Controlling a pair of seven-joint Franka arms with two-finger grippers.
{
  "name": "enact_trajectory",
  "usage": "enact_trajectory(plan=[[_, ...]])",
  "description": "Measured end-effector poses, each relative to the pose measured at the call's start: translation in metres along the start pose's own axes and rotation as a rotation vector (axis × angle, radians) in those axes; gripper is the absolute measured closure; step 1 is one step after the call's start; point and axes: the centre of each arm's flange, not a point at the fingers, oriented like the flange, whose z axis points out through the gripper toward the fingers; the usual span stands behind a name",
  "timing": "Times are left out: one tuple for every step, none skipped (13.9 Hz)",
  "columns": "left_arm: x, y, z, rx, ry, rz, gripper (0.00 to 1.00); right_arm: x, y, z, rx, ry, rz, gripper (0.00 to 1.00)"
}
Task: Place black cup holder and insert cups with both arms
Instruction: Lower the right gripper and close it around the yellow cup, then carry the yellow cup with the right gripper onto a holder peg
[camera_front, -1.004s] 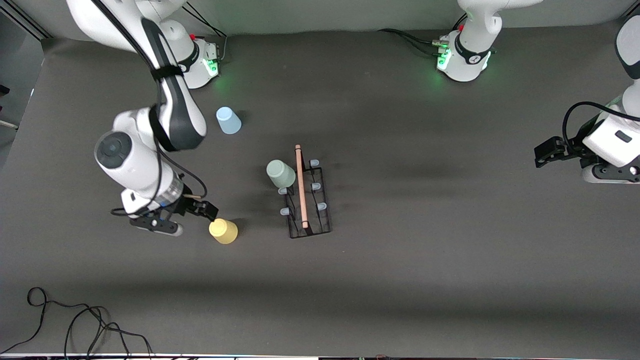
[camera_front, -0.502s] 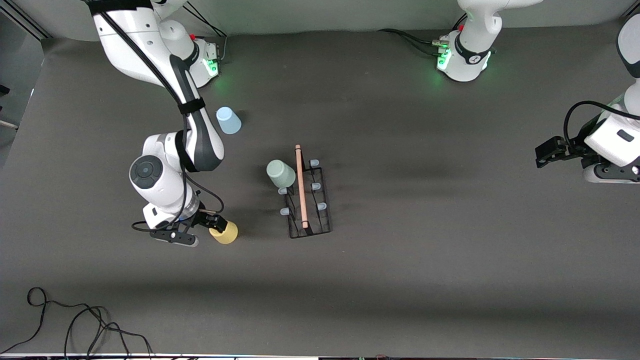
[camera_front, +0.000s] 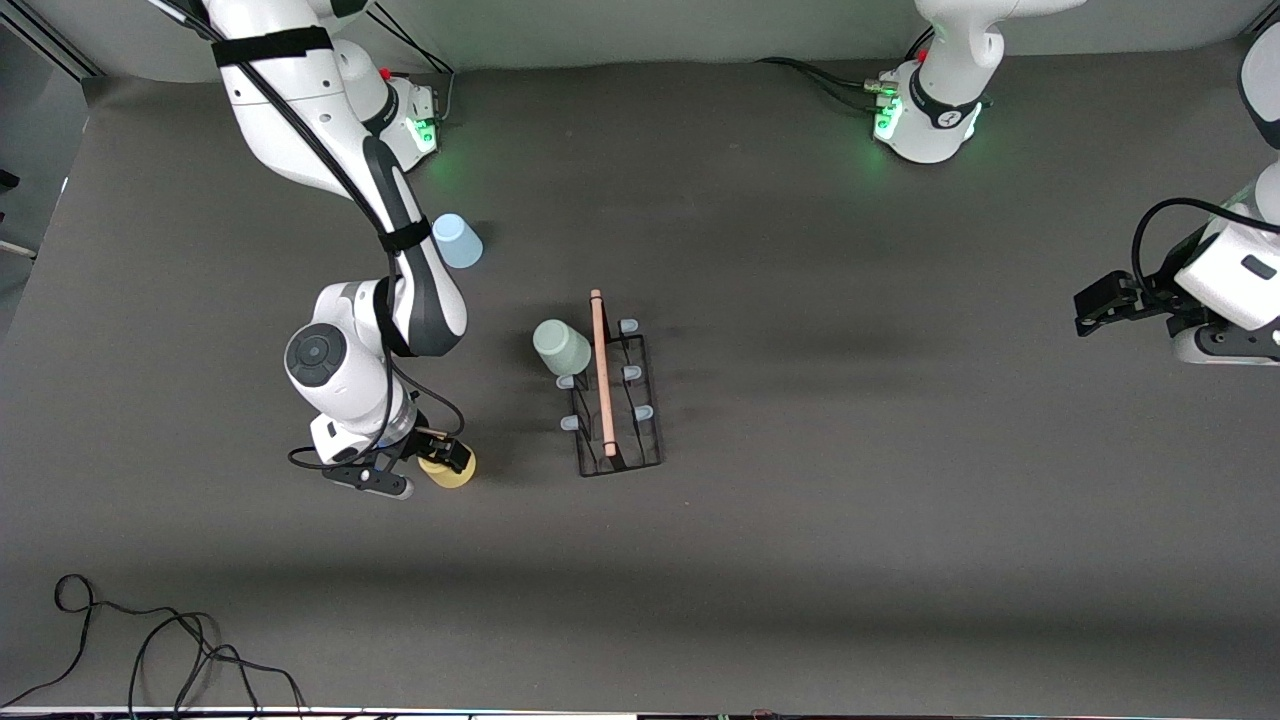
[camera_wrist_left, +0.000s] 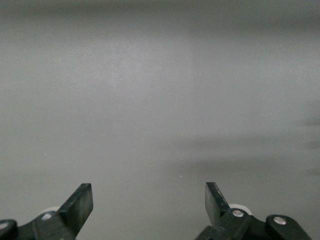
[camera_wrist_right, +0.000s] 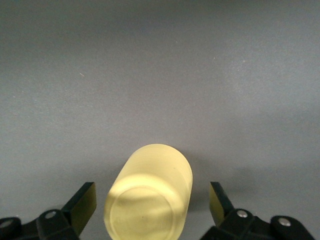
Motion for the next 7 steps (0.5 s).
enact_trajectory(plan=[[0.0,0.0,0.0,0.0,-0.002,0.0,0.0,-0.001,0.0,0.003,-0.001,-0.003,0.0,0.0],[0.0,0.0,0.0,0.0,-0.004,0.0,0.0,-0.002,-0.001,0.004,-0.001,-0.005,0.0,0.07],[-0.001,0.0,0.0,0.0,-0.005,0.0,0.0,-0.003,-0.002,0.004,0.0,-0.006,-0.001,0.19],[-0.001,0.001,0.0,0.0,-0.007,0.001,0.0,-0.002,-0.003,0.003,0.003,-0.004,-0.001,0.32],[-0.001,0.001,0.0,0.0,-0.007,0.001,0.0,-0.001,-0.004,0.001,0.006,-0.001,-0.002,0.33],[-0.001,0.002,0.0,0.0,-0.007,0.001,0.0,0.001,-0.007,-0.004,0.012,0.001,-0.002,0.33],[-0.001,0.002,-0.001,0.0,-0.006,0.001,0.0,0.002,-0.01,-0.011,0.02,-0.006,-0.004,0.33]])
